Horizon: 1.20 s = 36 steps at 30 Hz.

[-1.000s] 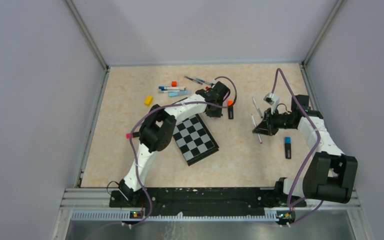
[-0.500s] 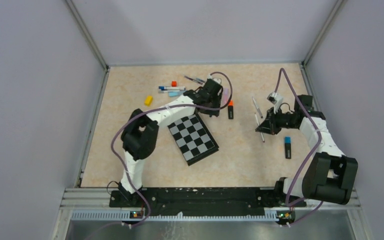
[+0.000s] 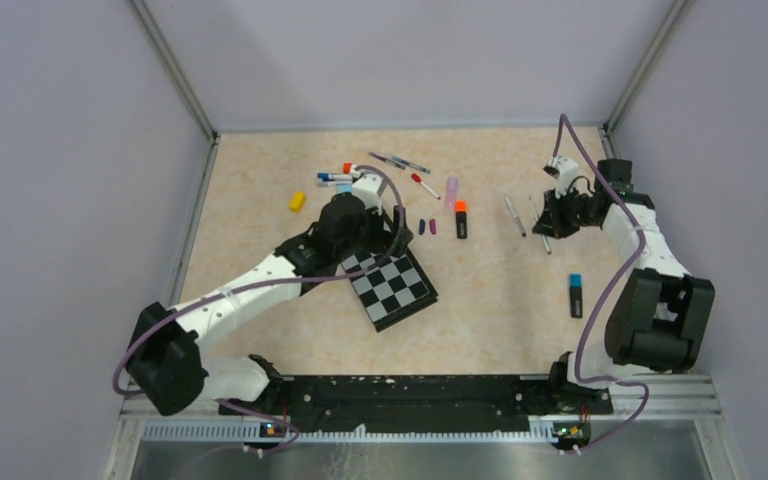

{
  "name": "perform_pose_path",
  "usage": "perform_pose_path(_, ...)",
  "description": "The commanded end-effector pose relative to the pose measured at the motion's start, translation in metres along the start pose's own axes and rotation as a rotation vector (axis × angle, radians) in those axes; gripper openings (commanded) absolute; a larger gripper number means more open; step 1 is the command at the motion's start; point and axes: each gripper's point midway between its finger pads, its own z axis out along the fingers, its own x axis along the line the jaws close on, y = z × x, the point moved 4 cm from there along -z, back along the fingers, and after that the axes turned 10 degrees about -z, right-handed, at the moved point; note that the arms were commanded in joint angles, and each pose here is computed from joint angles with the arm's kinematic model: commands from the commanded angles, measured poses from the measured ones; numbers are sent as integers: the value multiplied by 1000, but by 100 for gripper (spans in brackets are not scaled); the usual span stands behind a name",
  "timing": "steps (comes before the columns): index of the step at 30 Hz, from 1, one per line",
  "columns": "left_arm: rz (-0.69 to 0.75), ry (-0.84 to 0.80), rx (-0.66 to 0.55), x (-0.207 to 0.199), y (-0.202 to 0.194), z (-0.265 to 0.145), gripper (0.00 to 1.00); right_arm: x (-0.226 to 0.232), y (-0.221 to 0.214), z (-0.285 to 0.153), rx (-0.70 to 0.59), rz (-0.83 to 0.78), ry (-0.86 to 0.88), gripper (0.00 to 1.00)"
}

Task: Open the pen caps
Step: Place the pen at the center of the board.

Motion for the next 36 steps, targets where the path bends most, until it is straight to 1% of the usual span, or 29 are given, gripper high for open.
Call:
perform_pose_path(1, -18, -110, -138, 4, 5, -21, 99, -41, 17, 8, 31, 10, -88, 1)
perform_pose_path(2, -22, -122, -160, 5, 8, -26, 99, -45, 16, 12, 44, 21, -84, 2)
perform_pose_path(5, -25, -124, -172, 14, 0, -34, 99, -63, 21, 22, 70, 39, -91, 2)
perform_pose_path(11, -15, -126, -199, 23, -8, -39, 99, -88, 22, 47, 118, 109, -65, 5)
perform_pose_path(22, 14, -113, -232, 30, -9, -36, 99, -104, 10, 83, 196, 208, -8, 7)
perform_pose_path(30, 3, -110, -202, 33, -16, -28, 99, -106, 7, 99, 218, 241, 17, 15)
perform_pose_path(36, 2, -113, -207, 32, -14, -33, 99, -103, 9, 96, 210, 245, 28, 26)
